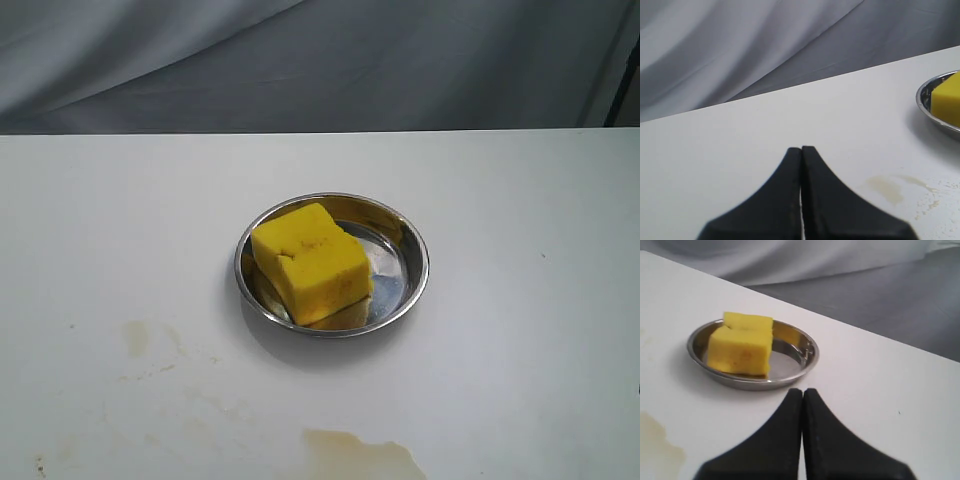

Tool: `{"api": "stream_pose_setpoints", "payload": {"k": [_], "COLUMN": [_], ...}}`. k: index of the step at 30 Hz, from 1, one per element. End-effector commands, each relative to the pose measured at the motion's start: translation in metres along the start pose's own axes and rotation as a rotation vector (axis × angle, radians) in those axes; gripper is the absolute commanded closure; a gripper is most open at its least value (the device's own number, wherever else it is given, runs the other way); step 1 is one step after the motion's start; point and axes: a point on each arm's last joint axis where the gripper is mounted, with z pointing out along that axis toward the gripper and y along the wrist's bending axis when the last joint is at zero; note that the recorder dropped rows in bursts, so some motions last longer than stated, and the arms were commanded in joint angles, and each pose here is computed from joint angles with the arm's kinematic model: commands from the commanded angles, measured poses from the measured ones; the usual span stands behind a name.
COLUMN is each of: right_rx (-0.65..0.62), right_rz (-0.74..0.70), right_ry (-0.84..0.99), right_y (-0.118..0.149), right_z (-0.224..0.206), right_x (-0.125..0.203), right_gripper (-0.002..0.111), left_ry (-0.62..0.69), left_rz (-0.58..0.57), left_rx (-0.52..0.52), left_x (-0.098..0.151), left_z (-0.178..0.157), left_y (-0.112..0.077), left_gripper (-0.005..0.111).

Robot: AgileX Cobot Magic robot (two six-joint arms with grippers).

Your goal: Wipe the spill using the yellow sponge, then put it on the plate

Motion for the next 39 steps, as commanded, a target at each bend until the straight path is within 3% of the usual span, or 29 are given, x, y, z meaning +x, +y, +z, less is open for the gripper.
{"api": "stream_pose_setpoints", "payload": {"k": [1, 7, 16, 39], "right_rx": [0.113, 0.285, 0.433, 0.519], "right_rz": [0.062, 0.113, 0.167, 0.187], "right_ry": [0.058, 0.083, 0.099, 0.111], "right_y": [-0.006, -0.015, -0.022, -0.026], "right_z": [-0.001, -0.003, -0.005, -0.008], "right_x": [0.006, 0.008, 0.01, 0.011], "right_gripper": [0.108, 0.108, 0.108, 0.108], "left_ry": [-0.024, -0.024, -0.024, -0.024], "left_rz": [-0.006, -0.006, -0.006, -0.006], "left_rx": [0.003, 0.003, 0.003, 0.003], "left_x": [-0.004, -0.004, -0.004, -0.004], "left_z": [-0.001, -0.001, -0.001, -0.001], "left_y": [0.0, 0.0, 0.0, 0.0], "left_gripper": [0.107, 0.107, 0.107, 0.107]}}
